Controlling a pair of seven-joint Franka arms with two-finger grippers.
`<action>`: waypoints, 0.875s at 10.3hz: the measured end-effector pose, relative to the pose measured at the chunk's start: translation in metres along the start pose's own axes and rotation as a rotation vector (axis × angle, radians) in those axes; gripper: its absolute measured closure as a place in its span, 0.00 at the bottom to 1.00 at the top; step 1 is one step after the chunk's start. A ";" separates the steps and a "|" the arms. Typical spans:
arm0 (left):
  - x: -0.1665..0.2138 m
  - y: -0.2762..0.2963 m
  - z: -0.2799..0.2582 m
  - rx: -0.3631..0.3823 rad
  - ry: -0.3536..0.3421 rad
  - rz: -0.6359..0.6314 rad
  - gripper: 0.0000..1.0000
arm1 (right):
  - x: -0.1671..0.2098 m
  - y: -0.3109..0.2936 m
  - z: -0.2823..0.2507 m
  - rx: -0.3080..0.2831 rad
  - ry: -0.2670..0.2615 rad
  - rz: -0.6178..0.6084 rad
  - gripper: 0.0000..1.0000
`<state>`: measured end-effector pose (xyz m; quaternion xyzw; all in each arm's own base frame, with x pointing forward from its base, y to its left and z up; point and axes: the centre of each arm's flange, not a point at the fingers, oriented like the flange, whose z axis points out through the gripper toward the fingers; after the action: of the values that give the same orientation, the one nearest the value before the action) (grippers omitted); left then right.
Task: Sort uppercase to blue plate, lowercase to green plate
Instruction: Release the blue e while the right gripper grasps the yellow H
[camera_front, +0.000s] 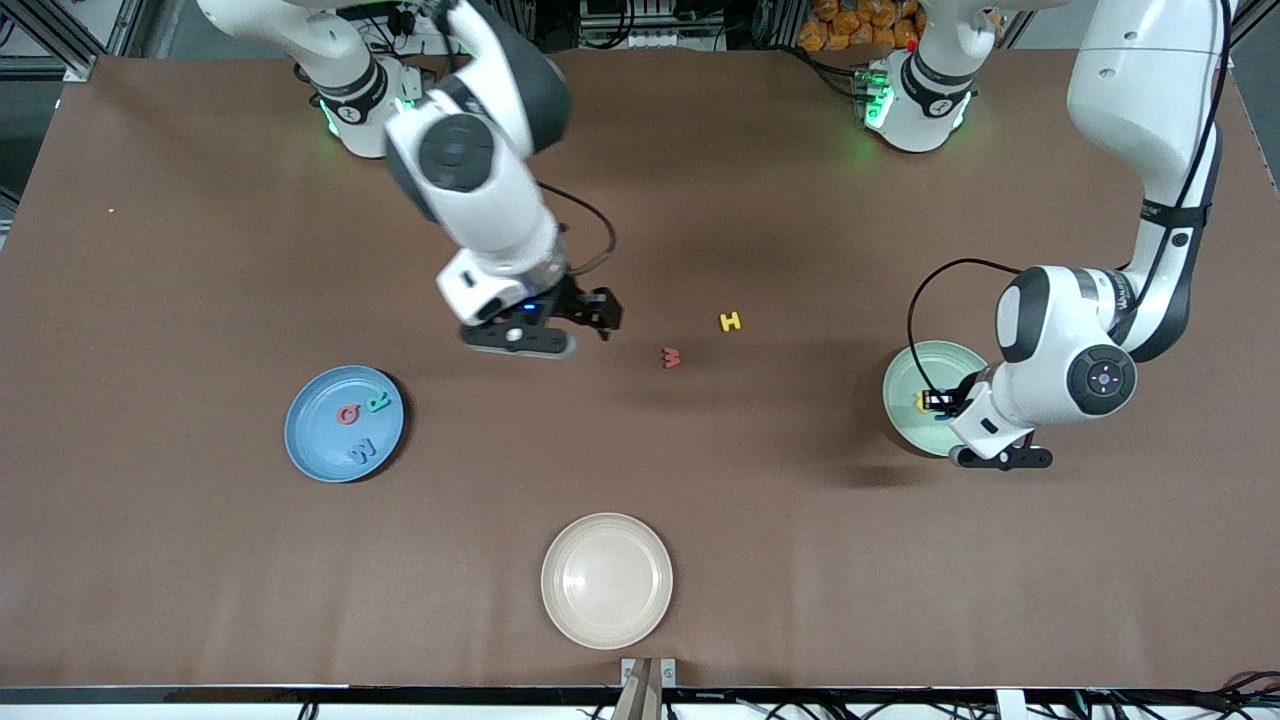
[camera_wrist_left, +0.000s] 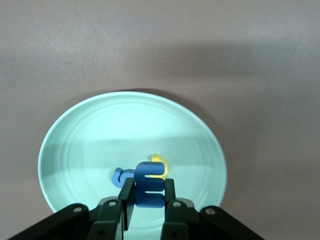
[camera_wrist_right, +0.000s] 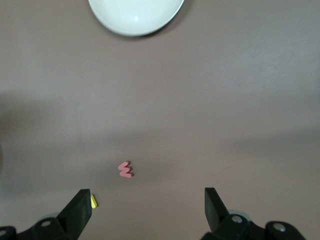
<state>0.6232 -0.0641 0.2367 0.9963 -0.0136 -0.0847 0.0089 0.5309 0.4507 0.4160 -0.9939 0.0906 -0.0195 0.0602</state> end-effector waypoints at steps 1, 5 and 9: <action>-0.004 -0.006 0.010 -0.003 0.004 -0.002 0.72 | -0.015 -0.025 0.023 -0.021 0.007 0.001 0.00; -0.005 -0.006 0.011 -0.007 0.016 -0.001 0.51 | -0.051 -0.090 0.107 0.018 0.067 -0.024 0.00; 0.003 -0.002 -0.028 -0.013 0.087 0.000 0.25 | -0.098 -0.118 0.161 -0.016 0.088 -0.124 0.01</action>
<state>0.6306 -0.0622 0.2641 0.9989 -0.0127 -0.0415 0.0161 0.4634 0.6027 0.2682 -0.9962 0.0318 -0.0662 0.0469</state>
